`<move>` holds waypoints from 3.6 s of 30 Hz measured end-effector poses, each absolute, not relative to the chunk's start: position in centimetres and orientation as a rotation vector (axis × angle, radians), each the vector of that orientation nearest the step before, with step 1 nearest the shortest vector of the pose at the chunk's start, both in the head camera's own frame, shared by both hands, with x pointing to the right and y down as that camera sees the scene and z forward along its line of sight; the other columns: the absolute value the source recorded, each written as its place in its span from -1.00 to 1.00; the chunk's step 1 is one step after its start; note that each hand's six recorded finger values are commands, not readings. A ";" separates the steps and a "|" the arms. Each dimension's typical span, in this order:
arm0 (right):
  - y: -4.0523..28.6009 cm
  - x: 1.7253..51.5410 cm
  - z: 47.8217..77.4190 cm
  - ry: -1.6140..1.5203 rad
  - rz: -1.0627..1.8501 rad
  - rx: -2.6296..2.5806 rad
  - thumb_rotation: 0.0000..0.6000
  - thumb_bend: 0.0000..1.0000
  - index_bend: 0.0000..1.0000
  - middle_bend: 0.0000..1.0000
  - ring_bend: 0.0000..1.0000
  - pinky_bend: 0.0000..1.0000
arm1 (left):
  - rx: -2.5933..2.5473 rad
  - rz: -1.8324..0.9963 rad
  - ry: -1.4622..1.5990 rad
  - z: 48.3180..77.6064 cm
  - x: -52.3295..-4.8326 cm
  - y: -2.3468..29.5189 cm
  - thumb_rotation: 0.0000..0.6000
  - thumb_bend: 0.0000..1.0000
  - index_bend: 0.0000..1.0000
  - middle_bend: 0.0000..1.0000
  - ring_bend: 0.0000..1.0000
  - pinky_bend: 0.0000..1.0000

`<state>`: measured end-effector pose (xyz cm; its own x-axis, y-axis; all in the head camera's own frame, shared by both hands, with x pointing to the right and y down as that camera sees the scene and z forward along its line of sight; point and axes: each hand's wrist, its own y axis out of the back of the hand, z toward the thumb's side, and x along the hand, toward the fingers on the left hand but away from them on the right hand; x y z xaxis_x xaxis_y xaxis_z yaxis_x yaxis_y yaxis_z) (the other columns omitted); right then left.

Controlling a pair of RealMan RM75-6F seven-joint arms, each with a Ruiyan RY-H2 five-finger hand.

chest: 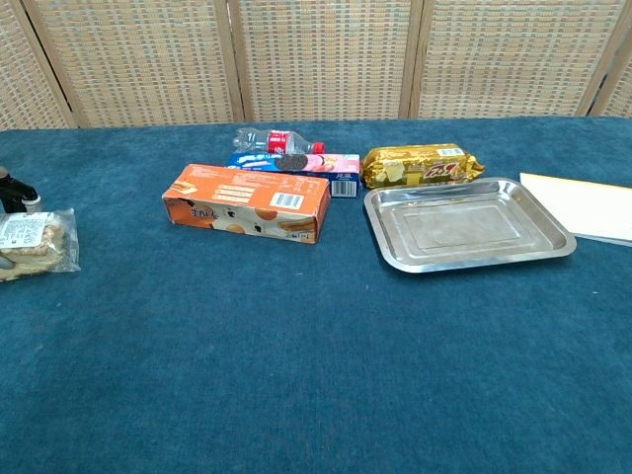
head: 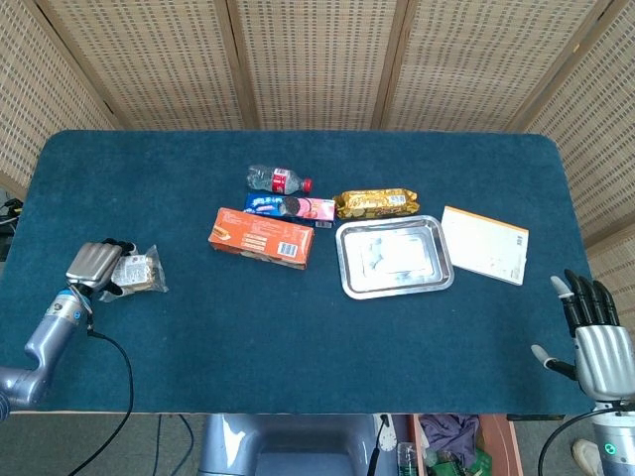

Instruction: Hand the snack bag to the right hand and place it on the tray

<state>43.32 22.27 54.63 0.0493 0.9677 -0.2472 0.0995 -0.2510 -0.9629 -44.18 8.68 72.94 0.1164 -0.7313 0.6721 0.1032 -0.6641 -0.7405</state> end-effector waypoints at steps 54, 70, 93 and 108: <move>19.2 33.2 57.4 -0.511 1.090 -1.774 1.00 -1.00 -1.00 -1.00 -1.00 -1.00 | -1.628 -1.484 0.844 58.0 -38.1 8.0 1.00 -1.00 -1.00 -1.00 -1.00 -1.00; 19.7 15.3 61.2 0.157 0.553 -1.656 1.00 -1.00 -1.00 -1.00 -1.00 -1.00 | -1.509 -1.708 1.128 54.8 -46.6 14.8 1.00 -1.00 -1.00 -1.00 -1.00 -1.00; 18.3 7.1 67.5 0.464 0.350 -1.293 1.00 -0.78 -0.13 -0.14 -0.38 -0.35 | -1.568 -1.736 1.149 56.2 -48.2 15.1 1.00 -1.00 -1.00 -1.00 -1.00 -1.00; 12.5 7.8 63.7 0.191 0.308 -1.324 1.00 -0.40 0.08 0.08 -0.16 -0.11 | -1.588 -1.750 1.139 56.6 -48.2 15.0 1.00 -1.00 -1.00 -1.00 -1.00 -1.00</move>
